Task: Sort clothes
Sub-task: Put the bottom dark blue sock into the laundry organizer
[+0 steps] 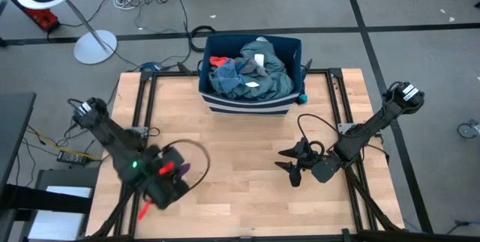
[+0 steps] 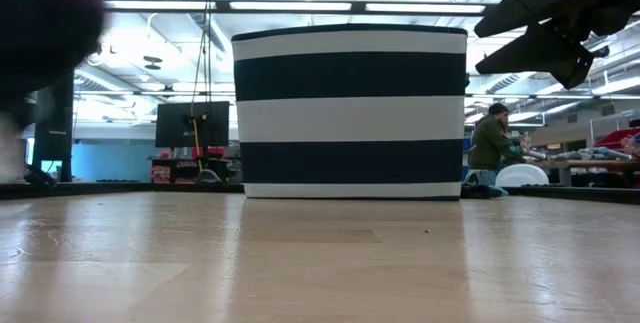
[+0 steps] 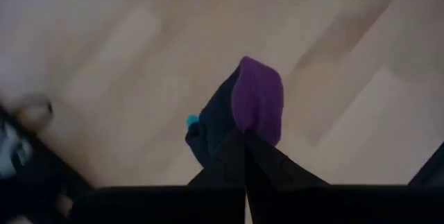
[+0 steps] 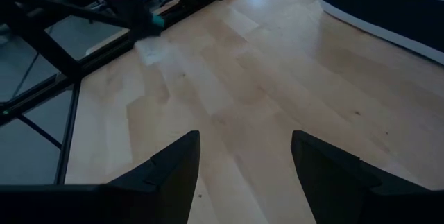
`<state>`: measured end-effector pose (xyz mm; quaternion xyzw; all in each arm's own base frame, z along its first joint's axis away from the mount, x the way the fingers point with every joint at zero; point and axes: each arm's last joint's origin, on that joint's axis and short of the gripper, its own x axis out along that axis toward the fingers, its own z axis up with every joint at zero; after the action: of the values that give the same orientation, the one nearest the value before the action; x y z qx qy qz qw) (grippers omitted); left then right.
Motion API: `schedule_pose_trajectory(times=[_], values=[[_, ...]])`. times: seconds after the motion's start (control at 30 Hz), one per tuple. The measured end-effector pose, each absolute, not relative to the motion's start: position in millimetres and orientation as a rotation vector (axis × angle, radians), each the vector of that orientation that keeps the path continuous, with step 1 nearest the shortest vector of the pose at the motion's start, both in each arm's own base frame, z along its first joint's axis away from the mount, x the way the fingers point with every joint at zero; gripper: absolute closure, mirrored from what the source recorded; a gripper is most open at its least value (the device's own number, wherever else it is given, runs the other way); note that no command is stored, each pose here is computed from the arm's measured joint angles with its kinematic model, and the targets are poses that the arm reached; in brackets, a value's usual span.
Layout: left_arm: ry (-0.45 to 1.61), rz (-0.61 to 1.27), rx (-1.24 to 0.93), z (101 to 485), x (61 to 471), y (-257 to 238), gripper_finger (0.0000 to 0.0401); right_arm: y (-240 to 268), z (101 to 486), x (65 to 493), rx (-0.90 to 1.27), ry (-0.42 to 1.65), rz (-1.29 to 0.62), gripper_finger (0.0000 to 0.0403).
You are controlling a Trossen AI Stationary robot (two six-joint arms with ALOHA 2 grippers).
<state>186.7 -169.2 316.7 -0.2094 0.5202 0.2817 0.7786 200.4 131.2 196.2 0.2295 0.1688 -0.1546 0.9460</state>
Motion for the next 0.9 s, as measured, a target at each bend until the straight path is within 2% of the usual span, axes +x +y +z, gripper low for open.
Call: schedule_pose_trajectory(times=[0.23,0.53,0.73,0.9], values=[[1.023,0.538,-0.355,369,224,-121,0.0401,131,196,200,0.47,0.342,-0.314,0.0174],[0.786,0.561,-0.282,435,250,-41,0.0401,131,196,201,0.467,0.342,-0.314,0.0174],[0.57,0.522,-0.259,466,269,6,0.0401,131,196,201,0.463,0.343,-0.313,0.0174],[0.47,0.527,-0.234,481,286,41,0.0401,131,196,201,0.458,0.343,-0.314,0.0174]])
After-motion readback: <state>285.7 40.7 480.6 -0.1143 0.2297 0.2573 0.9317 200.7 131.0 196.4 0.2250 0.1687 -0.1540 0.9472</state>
